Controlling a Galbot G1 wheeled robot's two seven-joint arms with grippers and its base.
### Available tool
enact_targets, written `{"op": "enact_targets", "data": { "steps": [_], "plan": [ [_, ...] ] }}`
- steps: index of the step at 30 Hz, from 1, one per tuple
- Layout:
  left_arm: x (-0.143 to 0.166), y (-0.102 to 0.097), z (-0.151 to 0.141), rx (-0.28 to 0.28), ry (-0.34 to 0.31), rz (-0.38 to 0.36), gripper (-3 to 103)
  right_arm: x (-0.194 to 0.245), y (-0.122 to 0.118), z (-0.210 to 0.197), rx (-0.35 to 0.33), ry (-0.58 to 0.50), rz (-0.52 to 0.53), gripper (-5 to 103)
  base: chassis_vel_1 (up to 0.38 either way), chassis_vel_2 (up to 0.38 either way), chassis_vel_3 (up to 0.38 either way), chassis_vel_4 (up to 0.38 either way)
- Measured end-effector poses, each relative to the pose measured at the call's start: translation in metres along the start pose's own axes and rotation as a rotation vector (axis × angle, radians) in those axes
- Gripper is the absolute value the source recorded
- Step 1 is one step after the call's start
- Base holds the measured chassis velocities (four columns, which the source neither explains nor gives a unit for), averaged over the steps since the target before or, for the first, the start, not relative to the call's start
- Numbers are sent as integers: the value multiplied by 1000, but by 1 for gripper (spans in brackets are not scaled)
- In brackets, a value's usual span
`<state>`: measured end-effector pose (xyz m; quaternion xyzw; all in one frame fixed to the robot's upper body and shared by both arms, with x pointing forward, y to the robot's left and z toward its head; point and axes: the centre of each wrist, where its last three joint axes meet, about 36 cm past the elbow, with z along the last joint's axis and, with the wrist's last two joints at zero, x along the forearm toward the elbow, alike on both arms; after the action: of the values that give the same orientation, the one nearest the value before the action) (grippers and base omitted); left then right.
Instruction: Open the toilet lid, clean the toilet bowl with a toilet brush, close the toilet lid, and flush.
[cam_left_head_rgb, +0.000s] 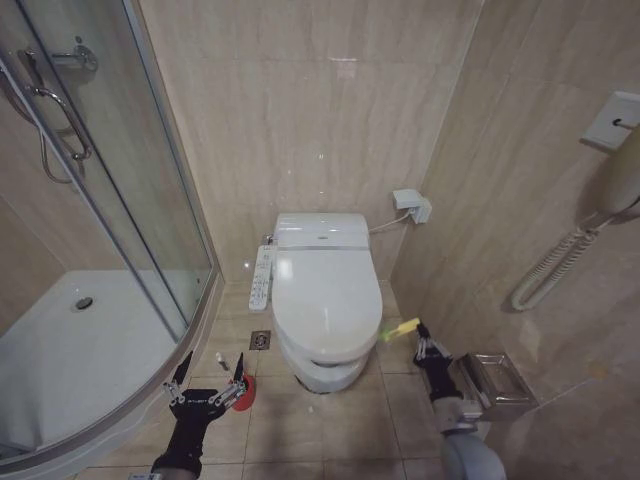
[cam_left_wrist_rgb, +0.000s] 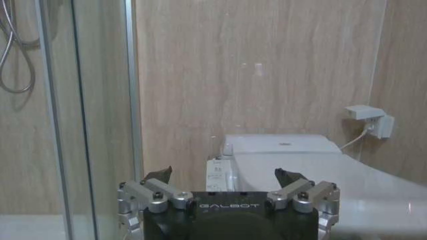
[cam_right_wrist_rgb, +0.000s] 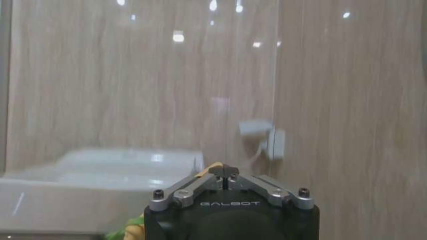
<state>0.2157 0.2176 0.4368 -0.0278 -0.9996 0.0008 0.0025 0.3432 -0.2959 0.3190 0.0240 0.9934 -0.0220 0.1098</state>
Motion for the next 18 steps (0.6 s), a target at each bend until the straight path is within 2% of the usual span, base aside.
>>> {"op": "enact_targets", "data": {
  "steps": [2,7,18],
  "plan": [
    [0,0,0,0,0,0,100,-2,0,-7,-1,-13,0,0,0,0,0,0],
    [0,0,0,0,0,0,100,-27,4,-59,-2,-98,-4,0,0,0,0,0],
    [0,0,0,0,0,0,100,-88,6,-88,-7,-163,-9,0,0,0,0,0]
  ]
}}
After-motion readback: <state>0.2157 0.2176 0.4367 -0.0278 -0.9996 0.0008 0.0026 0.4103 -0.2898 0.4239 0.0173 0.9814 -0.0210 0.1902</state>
